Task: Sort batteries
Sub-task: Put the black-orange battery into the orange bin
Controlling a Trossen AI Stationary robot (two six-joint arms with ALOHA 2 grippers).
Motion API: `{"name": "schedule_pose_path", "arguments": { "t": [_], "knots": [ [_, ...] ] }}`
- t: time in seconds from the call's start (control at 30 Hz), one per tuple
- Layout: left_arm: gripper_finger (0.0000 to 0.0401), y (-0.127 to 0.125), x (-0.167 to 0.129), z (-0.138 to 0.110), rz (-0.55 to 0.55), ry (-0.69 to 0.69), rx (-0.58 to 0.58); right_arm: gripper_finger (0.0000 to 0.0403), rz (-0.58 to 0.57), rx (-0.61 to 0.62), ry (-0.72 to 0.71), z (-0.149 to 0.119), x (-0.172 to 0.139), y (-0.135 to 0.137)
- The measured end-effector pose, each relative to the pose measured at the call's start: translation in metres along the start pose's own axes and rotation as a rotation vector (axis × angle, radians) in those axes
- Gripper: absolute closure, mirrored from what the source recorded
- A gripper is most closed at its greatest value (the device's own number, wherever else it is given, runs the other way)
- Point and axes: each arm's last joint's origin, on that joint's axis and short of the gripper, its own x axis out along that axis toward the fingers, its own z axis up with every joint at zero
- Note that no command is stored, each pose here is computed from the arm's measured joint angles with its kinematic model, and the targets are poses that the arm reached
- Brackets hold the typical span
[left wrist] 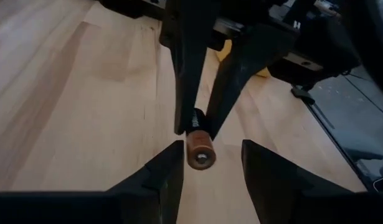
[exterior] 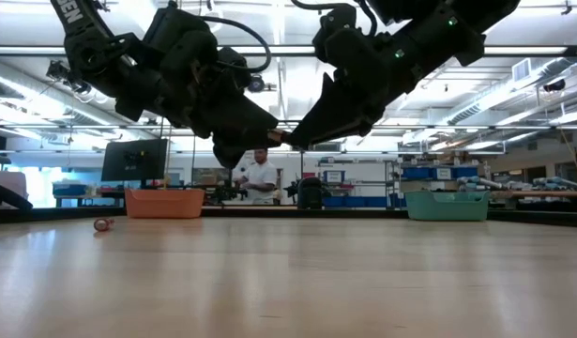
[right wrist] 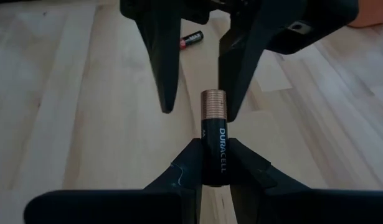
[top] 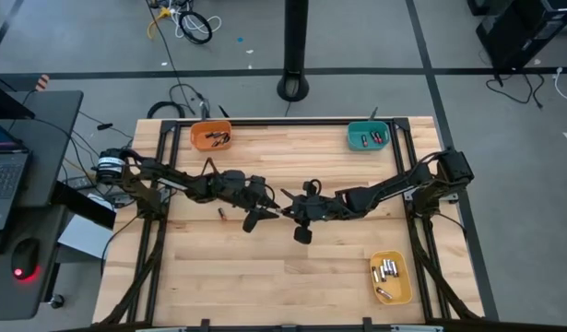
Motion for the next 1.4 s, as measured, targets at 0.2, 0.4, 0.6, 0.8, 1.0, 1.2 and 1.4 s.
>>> {"name": "schedule_pose_path", "arguments": {
  "t": [0.2,0.4,0.6,0.8,1.0,1.2,1.4],
  "knots": [
    [0.0252,0.0,0.0,0.0,0.011,0.0,-0.001,0.0342,0.002,0.003,-0.011,0.001,0.0,0.0],
    [0.0305,0.001,0.0,0.0,0.014,-0.001,-0.001,0.0342,0.002,-0.001,-0.011,0.001,0.0,0.0],
    [0.0336,0.001,0.0,-0.001,0.016,-0.001,0.004,0.0342,0.002,0.0,-0.009,0.001,0.0,0.0],
    [0.034,0.0,0.0,0.0,0.012,-0.014,0.011,0.0342,0.002,0.012,-0.008,0.001,0.0,0.0],
    [0.0342,-0.001,0.001,0.007,0.002,-0.049,0.022,0.0272,0.005,0.012,-0.009,0.002,0.0,-0.001],
    [0.0342,0.001,0.0,0.009,0.006,-0.066,0.027,0.023,-0.005,0.049,-0.012,0.005,-0.002,-0.005],
    [0.0343,0.01,-0.009,0.019,0.044,-0.098,0.048,0.0218,-0.042,0.047,-0.048,0.019,-0.024,-0.01]
  ]
}}
